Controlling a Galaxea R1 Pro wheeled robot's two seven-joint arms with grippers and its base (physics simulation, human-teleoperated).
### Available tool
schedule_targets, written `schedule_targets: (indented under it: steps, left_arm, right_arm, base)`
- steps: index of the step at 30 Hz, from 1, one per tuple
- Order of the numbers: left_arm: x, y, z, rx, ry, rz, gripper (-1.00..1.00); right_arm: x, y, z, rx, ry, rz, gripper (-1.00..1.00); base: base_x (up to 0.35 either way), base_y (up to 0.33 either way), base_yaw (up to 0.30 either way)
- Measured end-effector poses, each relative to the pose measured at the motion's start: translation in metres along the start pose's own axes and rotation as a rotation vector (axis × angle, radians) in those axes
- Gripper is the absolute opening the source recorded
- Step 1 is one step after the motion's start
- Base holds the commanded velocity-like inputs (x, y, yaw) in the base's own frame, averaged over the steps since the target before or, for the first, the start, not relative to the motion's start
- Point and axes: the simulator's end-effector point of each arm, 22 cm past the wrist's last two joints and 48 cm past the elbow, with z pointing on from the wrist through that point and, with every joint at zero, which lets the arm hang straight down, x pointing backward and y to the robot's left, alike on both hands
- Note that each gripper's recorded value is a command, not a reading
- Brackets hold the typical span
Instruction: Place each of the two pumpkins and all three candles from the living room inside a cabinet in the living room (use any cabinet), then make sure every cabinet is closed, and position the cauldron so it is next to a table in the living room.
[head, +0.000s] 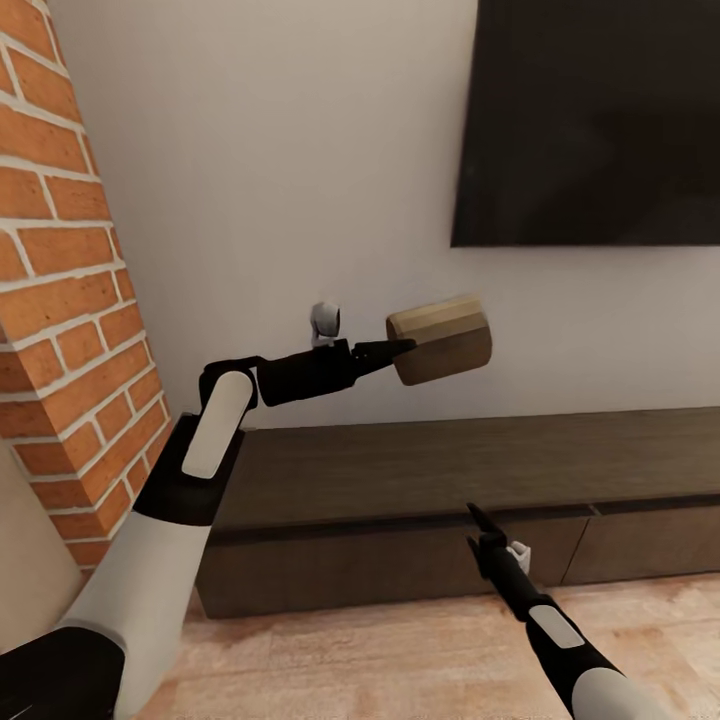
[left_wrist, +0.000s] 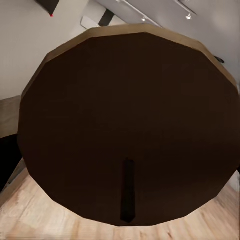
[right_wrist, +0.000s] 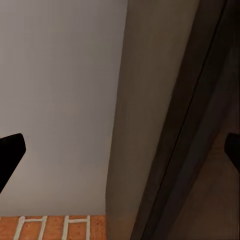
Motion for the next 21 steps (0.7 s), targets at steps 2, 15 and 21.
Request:
schedule_targets:
  steps: [2,15,21]
  left_arm:
    - [0.001,0.006,-0.002,-0.005,-0.001,-0.007,-1.0]
    - [0.015,0.04,-0.003,-0.02,0.004,-0.058,-1.0]
    - [0.022,0.055,-0.004,-0.028,0.006,-0.082,-1.0]
  right_arm:
    - [-0.003,-0.005,0.0,0.007,-0.016,-0.013,1.0]
    - [0.007,-0.035,0.002,0.051,-0.015,0.003,1.0]
    - [0.008,-0.035,0.002,0.002,-0.015,0.011,1.0]
  base:
    - [0.0,0.0,0.0]
    - [0.0,0.0,0.0]
    - [0.0,0.0,0.0]
